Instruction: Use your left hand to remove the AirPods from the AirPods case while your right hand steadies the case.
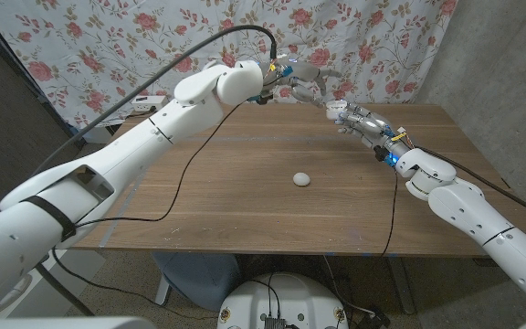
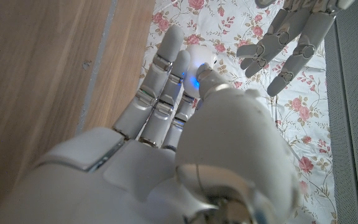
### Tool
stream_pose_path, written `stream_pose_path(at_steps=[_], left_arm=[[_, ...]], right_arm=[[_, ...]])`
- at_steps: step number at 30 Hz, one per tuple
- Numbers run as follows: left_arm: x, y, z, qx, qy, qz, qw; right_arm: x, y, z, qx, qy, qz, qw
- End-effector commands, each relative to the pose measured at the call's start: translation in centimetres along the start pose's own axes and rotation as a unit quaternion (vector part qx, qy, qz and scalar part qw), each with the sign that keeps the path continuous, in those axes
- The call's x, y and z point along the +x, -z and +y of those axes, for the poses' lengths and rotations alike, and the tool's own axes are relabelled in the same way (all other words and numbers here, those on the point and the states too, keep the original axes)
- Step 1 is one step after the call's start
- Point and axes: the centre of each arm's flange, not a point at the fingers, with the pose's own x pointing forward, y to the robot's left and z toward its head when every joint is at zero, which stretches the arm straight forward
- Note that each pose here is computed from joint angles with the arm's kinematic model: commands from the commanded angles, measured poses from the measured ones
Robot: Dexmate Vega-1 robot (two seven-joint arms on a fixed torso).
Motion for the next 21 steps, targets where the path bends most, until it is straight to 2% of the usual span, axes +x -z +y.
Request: stream_pose_path(at_steps=[1,21], left_arm=[[0.27,-0.01,-0.16,-0.001,-0.002,-0.006,1.0],[0.43,-0.34,-0.59,-0.003,0.007,-0.011,1.0]], right_arm=[[0.19,0.03,0.16,0.005,-0.007,0.001,1.0],[-0.11,-0.04,0.56,0.006,-0.013,-0.001,0.9999]])
